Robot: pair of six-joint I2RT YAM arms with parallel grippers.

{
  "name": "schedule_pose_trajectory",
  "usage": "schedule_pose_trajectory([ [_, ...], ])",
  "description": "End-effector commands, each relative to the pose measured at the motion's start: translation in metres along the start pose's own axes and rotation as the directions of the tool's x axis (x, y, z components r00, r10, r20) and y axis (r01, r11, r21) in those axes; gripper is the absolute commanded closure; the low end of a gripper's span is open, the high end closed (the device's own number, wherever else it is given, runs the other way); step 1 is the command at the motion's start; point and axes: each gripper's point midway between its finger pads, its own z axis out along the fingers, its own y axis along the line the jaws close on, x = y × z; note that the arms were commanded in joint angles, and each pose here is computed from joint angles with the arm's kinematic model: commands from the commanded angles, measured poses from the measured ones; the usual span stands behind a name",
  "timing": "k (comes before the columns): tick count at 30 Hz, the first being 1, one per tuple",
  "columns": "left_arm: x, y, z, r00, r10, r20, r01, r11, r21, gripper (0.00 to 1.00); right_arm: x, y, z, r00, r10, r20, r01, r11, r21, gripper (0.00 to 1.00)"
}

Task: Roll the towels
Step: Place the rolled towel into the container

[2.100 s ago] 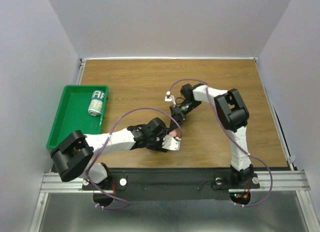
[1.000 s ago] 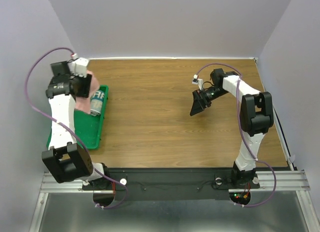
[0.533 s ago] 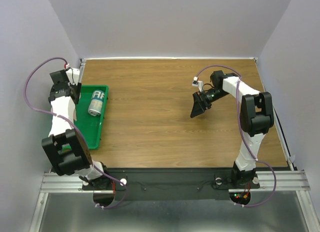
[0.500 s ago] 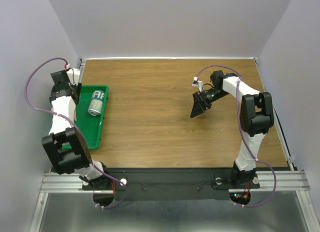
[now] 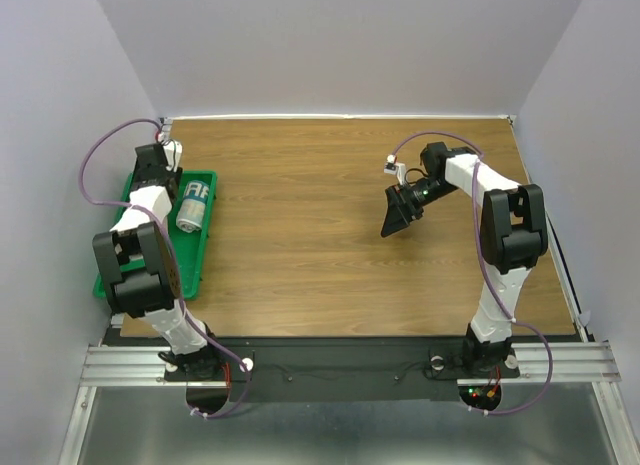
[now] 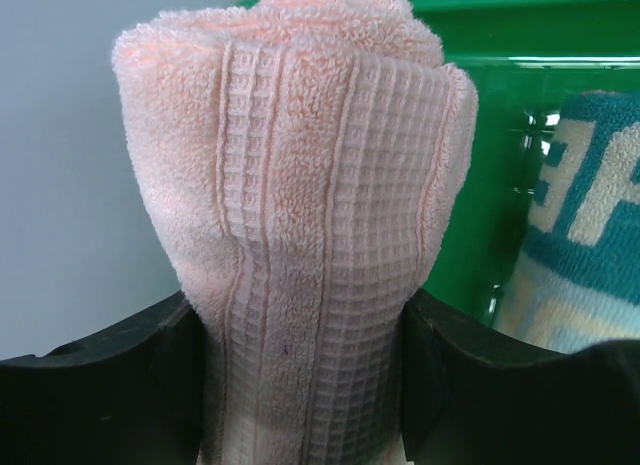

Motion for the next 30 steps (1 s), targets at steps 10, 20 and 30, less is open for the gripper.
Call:
schedule_pose_trajectory([
  [10, -0.016, -0.043, 0.017, 0.998, -0.057, 0.024, 0.050, 0.973, 0.224, 1.00, 0.010, 0.005, 0.000, 1.000, -0.007, -0.012, 0.006, 1.000, -0.004, 0.00],
  [20, 0.002, -0.074, 0.045, 0.996, -0.045, -0.077, 0.069, 0.937, 0.344, 1.00, 0.014, 0.006, 0.002, 1.000, 0.005, -0.020, -0.005, 1.000, -0.013, 0.00],
  [30, 0.009, -0.082, 0.053, 0.993, -0.071, -0.096, 0.106, 0.893, 0.438, 0.73, 0.013, 0.006, 0.002, 1.000, 0.005, -0.018, -0.005, 1.000, -0.012, 0.00],
])
